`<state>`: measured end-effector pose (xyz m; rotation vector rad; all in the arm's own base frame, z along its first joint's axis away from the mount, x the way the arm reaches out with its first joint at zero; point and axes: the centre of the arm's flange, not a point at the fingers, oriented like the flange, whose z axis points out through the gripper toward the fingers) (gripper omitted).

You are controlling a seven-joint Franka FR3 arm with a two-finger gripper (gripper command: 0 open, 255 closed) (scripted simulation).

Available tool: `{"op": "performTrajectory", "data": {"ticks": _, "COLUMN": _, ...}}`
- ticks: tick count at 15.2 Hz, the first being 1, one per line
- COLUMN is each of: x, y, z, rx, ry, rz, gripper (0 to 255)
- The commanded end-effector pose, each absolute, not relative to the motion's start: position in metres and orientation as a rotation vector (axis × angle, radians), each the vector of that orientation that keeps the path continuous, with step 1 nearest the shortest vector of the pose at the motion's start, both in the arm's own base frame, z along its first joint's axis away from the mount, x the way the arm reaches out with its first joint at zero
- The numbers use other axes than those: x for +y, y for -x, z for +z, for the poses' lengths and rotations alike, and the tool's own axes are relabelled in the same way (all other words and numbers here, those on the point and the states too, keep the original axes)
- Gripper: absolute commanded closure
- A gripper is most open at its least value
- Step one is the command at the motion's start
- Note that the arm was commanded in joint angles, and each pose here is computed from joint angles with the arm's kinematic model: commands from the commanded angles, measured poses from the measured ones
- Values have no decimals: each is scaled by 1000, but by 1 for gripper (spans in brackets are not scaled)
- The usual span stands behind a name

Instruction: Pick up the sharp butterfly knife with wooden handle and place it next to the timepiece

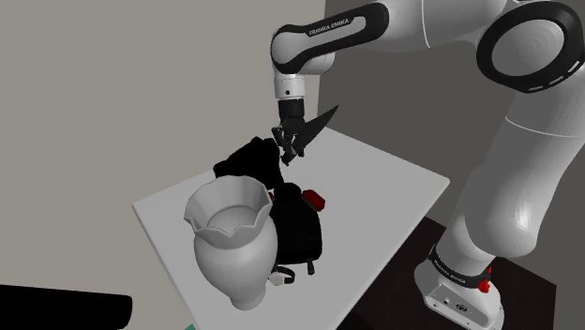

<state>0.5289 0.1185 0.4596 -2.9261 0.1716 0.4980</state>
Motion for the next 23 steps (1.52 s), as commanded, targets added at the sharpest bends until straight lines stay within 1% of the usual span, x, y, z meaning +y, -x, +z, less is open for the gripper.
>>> {"op": "performTrajectory", "data": {"ticks": 1, "x": 119, "y": -527, "z": 471, "rx": 169, "ry": 2926, "rz": 495, "gripper": 255}}
{"op": "performTrajectory", "data": {"ticks": 23, "x": 119, "y": -527, "z": 587, "rx": 169, "ry": 2926, "rz": 495, "gripper": 255}}
